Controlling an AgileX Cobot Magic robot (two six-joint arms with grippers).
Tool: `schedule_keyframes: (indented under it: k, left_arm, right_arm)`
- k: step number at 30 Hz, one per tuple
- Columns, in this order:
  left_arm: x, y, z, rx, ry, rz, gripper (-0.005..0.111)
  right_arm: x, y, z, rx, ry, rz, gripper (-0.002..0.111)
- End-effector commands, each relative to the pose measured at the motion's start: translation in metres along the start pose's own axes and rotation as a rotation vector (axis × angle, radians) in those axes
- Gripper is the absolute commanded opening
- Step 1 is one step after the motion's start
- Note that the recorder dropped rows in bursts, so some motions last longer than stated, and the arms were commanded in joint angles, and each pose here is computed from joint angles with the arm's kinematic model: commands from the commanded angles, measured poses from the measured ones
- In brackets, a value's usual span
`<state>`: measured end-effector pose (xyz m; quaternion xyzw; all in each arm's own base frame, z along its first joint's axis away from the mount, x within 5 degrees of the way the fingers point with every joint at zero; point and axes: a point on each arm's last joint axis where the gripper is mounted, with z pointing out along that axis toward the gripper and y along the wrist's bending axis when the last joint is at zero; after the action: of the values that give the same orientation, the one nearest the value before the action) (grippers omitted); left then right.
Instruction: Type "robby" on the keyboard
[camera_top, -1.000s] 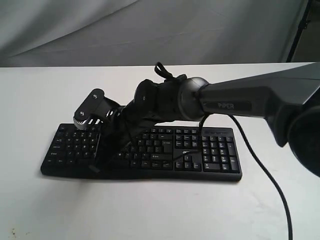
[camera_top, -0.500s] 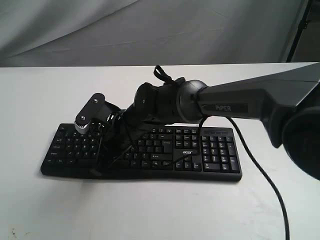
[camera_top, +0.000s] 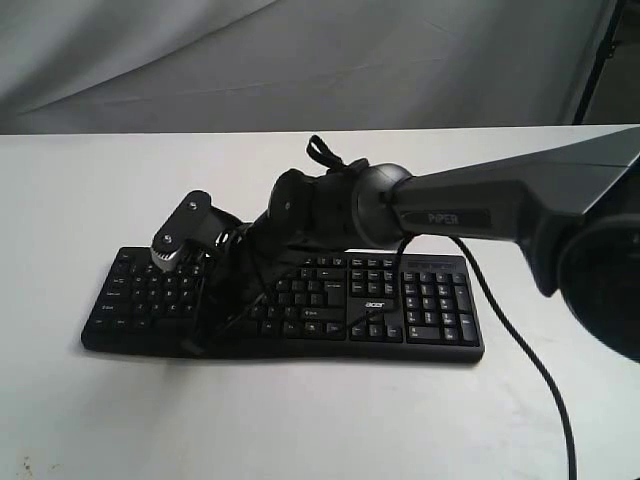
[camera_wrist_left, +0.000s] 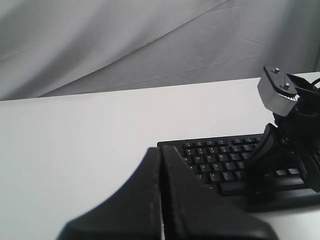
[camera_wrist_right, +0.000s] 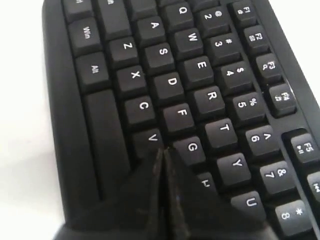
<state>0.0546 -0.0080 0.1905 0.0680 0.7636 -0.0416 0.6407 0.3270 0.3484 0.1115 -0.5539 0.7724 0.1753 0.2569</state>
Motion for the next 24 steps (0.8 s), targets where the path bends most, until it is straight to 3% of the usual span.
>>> schedule_keyframes:
  k: [1, 24]
  left_arm:
    - [0.001, 0.0, 0.0, 0.005, -0.005, 0.003, 0.0]
    - [0.001, 0.0, 0.0, 0.005, -0.005, 0.003, 0.0]
  right_arm:
    - [-0.003, 0.005, 0.001, -0.008, 0.001, -0.011, 0.0]
    - [-0.016, -0.007, -0.02, 0.078, -0.062, -0.049, 0.0]
